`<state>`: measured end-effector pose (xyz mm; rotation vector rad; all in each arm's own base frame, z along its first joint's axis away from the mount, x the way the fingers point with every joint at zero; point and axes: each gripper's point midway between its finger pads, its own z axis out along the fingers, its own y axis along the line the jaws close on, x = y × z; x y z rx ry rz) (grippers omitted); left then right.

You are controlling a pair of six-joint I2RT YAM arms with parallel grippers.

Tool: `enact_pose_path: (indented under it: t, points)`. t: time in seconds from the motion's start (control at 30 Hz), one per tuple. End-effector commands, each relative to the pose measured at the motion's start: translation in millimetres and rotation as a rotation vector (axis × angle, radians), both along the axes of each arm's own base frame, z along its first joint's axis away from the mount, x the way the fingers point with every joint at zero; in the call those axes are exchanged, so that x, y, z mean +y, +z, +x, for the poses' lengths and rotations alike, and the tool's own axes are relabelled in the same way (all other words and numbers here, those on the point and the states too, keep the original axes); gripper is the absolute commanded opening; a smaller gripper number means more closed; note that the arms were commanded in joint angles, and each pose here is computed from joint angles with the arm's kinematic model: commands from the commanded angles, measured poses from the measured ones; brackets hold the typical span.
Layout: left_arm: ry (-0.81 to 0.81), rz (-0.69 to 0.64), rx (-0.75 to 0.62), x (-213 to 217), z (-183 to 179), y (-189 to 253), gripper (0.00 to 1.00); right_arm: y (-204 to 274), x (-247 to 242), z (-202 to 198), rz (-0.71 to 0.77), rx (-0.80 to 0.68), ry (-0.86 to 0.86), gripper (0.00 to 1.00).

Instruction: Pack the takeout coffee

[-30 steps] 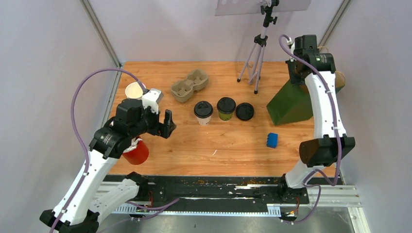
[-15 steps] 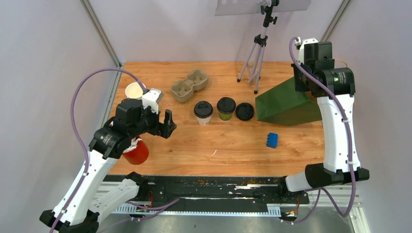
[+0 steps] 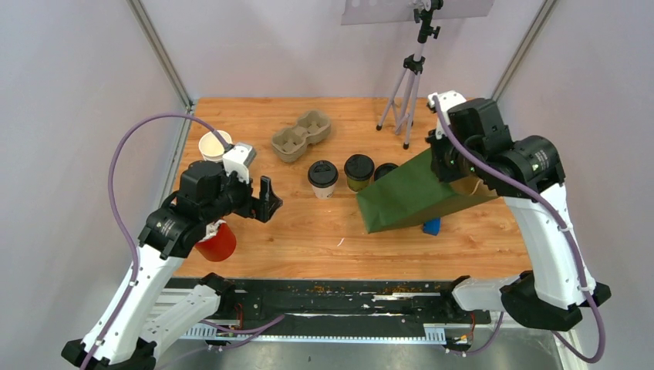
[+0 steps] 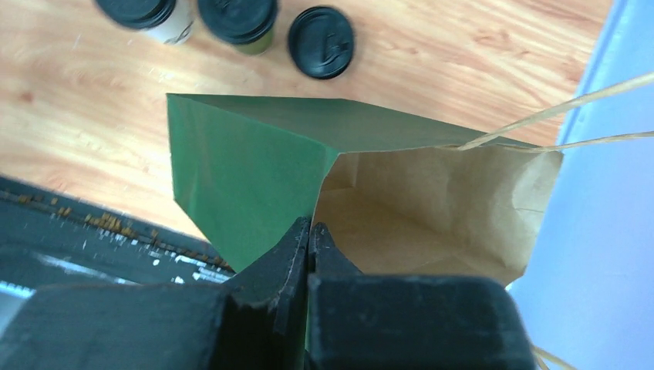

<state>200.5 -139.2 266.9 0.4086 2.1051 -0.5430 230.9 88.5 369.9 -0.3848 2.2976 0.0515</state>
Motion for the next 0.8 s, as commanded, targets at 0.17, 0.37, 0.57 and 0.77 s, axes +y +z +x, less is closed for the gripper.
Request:
enact_pose_path:
  t: [0.17, 0.37, 0.57, 0.77]
  points:
    - [0.024, -0.036, -0.066, 3, -1, 22, 1.00, -18, 50, -29, 0.042, 0.065, 0.111, 0.00]
    - [0.023, -0.033, -0.060, 4, -2, 19, 1.00, -26, 57, -21, -0.067, 0.057, 0.118, 0.00]
    - [0.079, -0.022, -0.091, 13, 3, 25, 1.00, -17, 63, -5, -0.157, 0.032, 0.126, 0.00]
    - [0.138, -0.019, -0.077, 18, 9, 22, 1.00, -65, 106, -16, -0.210, 0.105, 0.199, 0.01]
